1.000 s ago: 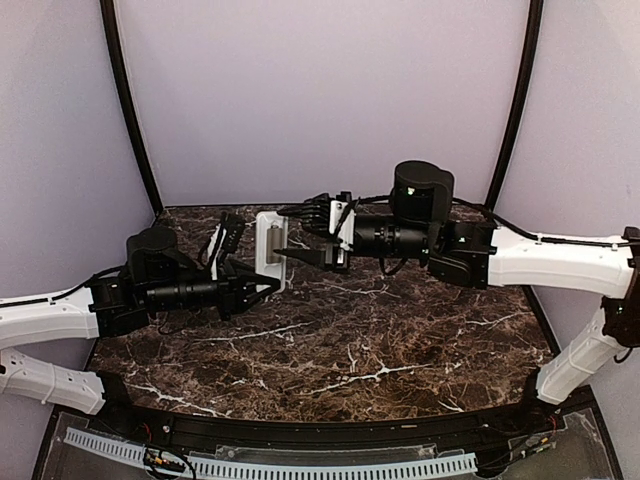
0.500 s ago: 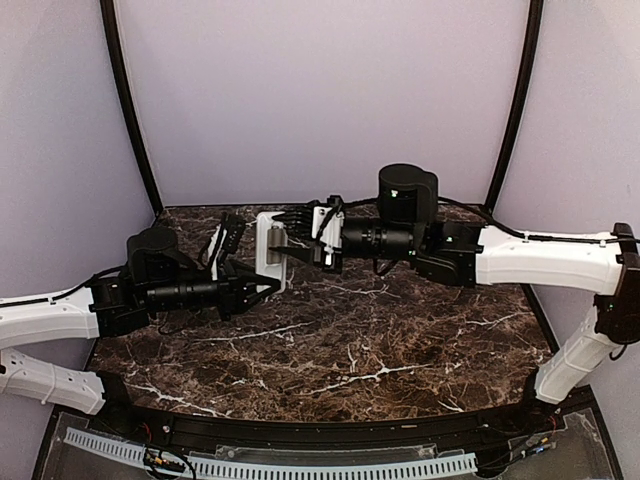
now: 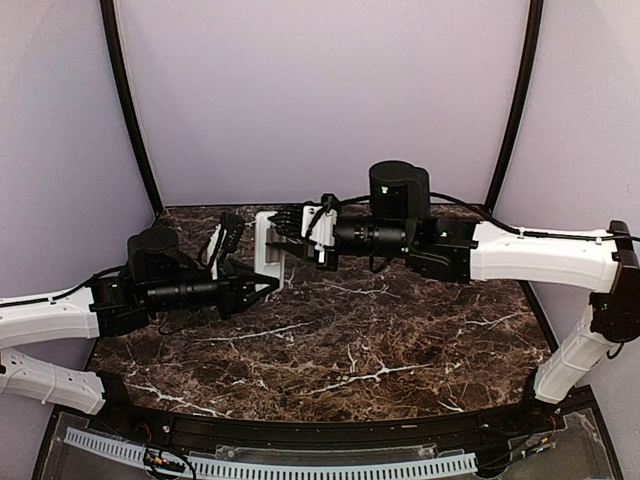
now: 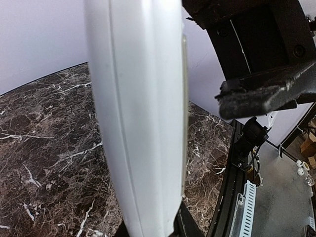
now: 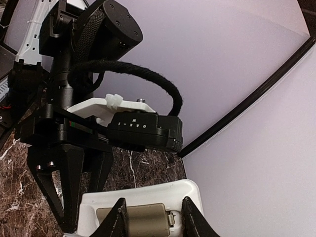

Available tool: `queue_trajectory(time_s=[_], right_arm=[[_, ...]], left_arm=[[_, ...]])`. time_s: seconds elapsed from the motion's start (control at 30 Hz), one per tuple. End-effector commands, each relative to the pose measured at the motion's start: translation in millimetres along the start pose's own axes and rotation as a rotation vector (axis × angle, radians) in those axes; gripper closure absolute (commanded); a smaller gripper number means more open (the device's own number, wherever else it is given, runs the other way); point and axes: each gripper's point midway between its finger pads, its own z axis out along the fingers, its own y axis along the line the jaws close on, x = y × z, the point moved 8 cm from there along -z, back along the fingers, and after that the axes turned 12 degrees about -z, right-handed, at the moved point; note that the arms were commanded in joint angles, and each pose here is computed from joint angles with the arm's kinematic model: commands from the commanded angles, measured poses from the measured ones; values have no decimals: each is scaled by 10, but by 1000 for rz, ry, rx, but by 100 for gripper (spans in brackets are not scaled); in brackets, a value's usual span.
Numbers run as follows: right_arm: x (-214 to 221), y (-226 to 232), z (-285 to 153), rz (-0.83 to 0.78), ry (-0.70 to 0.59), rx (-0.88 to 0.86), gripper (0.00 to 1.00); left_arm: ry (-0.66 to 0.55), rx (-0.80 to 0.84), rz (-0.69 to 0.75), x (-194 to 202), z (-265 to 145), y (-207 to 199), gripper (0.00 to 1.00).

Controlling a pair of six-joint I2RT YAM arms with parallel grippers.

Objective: Load the batteries into the remote control
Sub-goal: Remove the battery cover from the remote control.

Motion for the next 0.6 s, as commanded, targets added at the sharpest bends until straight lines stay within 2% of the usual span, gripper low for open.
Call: queue_trajectory(time_s=[0.0, 0.37, 0.57], right_arm=[[149, 180, 48, 26, 89, -63, 65], [245, 280, 90, 16, 147, -120, 65], [295, 465, 98, 11, 167, -212, 69]], left_arm=[[-58, 55, 58, -110, -78, -116, 100], [-57, 59, 83, -109, -93, -125, 100], [-68, -70, 85, -136, -99, -15, 100]])
